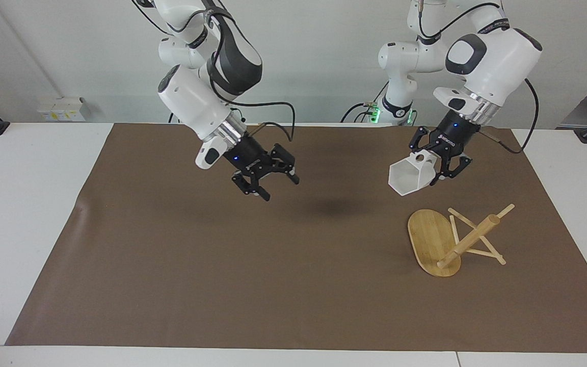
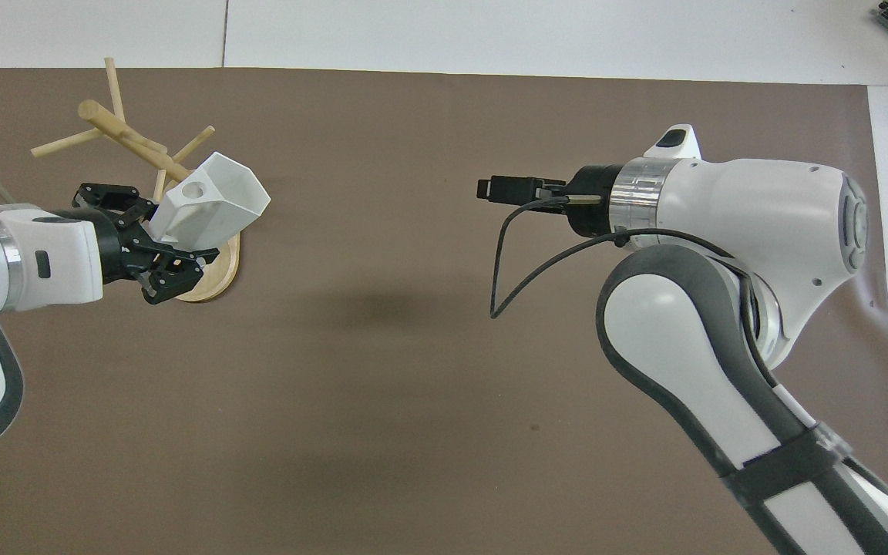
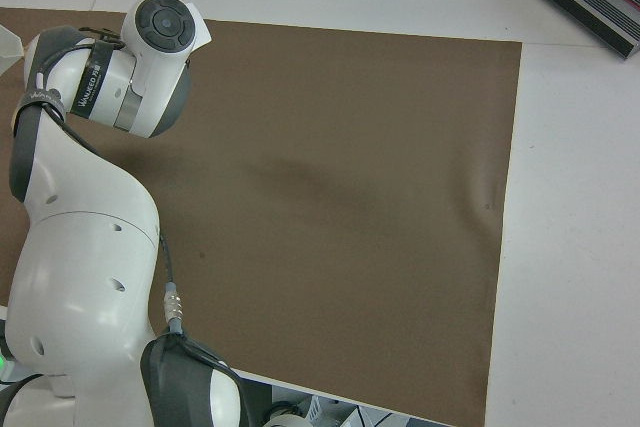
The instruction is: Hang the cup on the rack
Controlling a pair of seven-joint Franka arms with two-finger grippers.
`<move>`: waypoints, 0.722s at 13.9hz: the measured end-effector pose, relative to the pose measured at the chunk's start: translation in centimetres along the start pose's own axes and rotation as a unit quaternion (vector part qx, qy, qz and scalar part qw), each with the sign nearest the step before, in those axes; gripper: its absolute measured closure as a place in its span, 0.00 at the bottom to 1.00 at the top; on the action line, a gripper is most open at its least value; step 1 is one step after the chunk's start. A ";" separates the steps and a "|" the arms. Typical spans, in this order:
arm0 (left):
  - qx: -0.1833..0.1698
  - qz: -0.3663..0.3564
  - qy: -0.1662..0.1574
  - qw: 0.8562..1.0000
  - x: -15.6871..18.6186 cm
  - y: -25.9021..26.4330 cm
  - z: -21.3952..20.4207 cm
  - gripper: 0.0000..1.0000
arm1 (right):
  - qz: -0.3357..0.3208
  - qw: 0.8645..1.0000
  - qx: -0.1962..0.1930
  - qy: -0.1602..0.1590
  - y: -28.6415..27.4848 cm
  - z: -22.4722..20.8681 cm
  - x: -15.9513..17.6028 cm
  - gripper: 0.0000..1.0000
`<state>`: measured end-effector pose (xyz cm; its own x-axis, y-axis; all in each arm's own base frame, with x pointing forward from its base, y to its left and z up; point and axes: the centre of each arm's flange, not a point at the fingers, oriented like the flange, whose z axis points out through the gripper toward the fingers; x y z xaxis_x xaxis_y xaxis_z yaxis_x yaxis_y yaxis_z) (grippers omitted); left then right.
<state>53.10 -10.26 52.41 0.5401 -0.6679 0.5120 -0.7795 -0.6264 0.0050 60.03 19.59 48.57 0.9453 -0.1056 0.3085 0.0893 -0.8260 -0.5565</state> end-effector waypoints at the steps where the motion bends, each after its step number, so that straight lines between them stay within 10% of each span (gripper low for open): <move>1: 0.007 -0.013 0.002 1.000 -0.1 -0.4 0.8 0.30 | -0.024 0.999 -0.033 -0.003 2.2 -0.6 0.2 0.00; 6: 0.024 -0.118 0.006 0.993 -0.2 -1.7 5.0 0.30 | -0.123 0.973 -0.177 -0.082 13.8 -6.1 1.2 0.00; 10: 0.027 -0.165 0.006 0.986 -0.4 -3.4 5.8 0.30 | -0.070 0.967 -0.197 -0.144 20.5 -11.8 -0.1 0.00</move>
<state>57.33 -10.20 47.23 0.7569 -0.4204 0.5003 -0.5444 -0.8292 0.1267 58.09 -3.88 46.18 0.9858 0.1348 0.1005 0.1505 -0.9740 -0.1693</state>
